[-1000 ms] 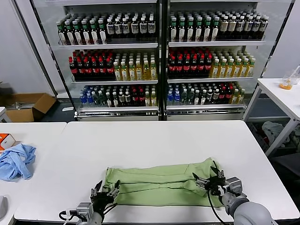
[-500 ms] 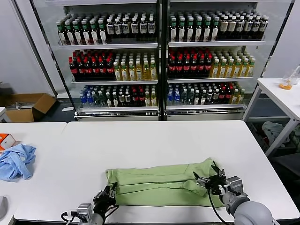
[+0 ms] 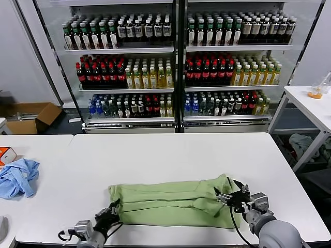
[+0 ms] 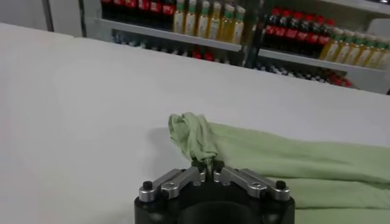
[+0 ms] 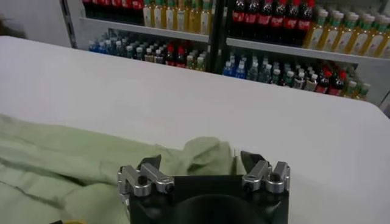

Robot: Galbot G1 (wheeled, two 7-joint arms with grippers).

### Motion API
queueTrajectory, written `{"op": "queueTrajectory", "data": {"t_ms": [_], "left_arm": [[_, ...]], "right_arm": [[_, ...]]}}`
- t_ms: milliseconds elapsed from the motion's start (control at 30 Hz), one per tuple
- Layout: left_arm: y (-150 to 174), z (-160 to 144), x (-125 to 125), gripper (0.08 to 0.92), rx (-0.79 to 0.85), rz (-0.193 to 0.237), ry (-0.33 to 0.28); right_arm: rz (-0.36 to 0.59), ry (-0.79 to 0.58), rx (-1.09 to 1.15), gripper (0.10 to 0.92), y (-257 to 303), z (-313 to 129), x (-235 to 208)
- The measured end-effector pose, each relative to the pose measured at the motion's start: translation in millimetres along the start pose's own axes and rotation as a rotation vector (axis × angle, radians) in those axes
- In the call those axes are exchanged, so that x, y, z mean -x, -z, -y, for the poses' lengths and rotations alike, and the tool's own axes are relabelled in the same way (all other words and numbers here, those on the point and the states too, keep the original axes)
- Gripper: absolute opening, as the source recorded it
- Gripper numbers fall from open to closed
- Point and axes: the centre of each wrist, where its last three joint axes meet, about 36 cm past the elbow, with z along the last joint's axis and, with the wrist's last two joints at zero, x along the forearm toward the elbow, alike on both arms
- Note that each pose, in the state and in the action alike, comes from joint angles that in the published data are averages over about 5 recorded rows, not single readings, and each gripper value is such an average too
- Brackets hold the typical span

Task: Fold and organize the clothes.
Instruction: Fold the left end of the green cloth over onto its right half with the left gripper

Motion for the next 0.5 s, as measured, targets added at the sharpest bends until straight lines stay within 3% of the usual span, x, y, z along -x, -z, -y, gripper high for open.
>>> {"op": "queueTrajectory", "data": {"t_ms": [367,500], "left_arm": [[47.1,-80.9,-3.0,0.11,-0.019,0.065,0.124],[66.6,-98.5,-13.3,0.11,-0.069,0.098,0.135]], "right_arm": [[0.007,0.003,-0.004,0.823,2.7,3.1,3.6],[0.006,0.004,-0.005,0.823,2.1,3.3,4.8]]}}
